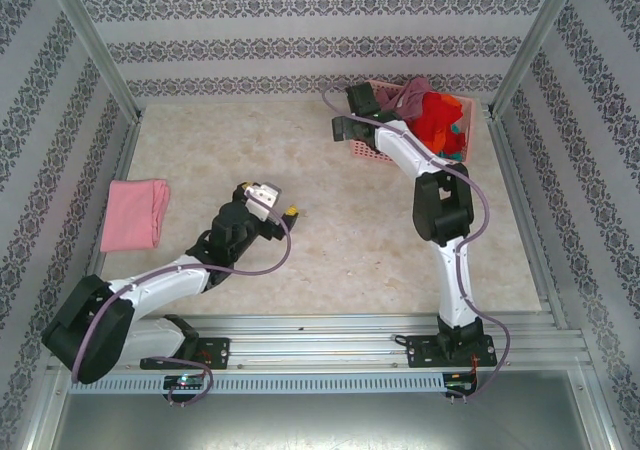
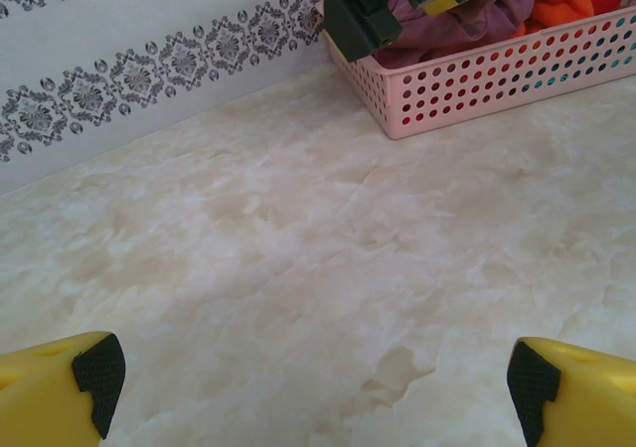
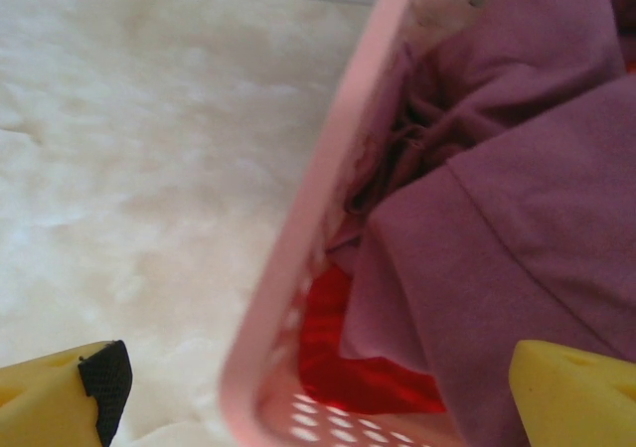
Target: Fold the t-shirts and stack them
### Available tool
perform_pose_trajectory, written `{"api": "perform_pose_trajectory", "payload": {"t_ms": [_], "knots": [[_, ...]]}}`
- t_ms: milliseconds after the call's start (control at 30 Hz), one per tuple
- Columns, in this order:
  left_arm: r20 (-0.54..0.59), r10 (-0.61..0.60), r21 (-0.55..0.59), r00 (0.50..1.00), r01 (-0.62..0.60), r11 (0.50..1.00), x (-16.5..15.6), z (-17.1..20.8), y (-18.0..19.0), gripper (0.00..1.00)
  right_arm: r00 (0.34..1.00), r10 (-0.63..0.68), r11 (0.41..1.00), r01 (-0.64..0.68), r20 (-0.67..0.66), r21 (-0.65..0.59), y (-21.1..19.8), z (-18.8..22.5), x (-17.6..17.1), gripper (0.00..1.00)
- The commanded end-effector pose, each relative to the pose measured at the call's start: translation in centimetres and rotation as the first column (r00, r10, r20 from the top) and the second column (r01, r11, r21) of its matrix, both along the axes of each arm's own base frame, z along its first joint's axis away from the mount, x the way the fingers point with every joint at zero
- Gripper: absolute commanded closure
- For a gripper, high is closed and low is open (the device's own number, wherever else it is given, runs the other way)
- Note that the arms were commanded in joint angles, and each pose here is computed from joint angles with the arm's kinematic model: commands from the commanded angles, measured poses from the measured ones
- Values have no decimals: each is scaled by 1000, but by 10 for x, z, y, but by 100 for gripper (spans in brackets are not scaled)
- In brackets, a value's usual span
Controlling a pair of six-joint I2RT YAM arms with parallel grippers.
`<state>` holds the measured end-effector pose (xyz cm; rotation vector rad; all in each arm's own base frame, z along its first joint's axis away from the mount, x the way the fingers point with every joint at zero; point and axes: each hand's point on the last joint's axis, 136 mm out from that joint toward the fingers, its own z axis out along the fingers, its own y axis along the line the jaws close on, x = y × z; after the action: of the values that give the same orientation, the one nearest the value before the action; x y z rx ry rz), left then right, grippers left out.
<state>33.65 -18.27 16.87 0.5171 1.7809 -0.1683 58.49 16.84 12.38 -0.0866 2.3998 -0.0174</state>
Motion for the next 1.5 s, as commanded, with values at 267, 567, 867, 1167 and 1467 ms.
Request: {"api": "perform_pose_trajectory", "payload": {"t_ms": [267,567,867,1167,1467], "knots": [[-25,29,4,999,-29,1000,-12,-9,10,0,982,-110,976,79,-152,-201,-77,-17,-16,2],[-29,22,-10,999,-22,1000,-10,-9,7,0,997,-19,999,22,-71,47,-36,20,-16,4],[-28,29,-15,999,-29,999,-12,-6,10,0,997,12,999,-9,-77,45,-4,6,-4,2],[-21,44,0,999,-44,999,-15,-7,15,0,987,-88,991,73,-138,-112,-35,-25,1,3],[-32,32,2,999,-32,999,-16,-11,13,0,975,-184,956,148,-127,-255,-78,-17,-8,15]]}}
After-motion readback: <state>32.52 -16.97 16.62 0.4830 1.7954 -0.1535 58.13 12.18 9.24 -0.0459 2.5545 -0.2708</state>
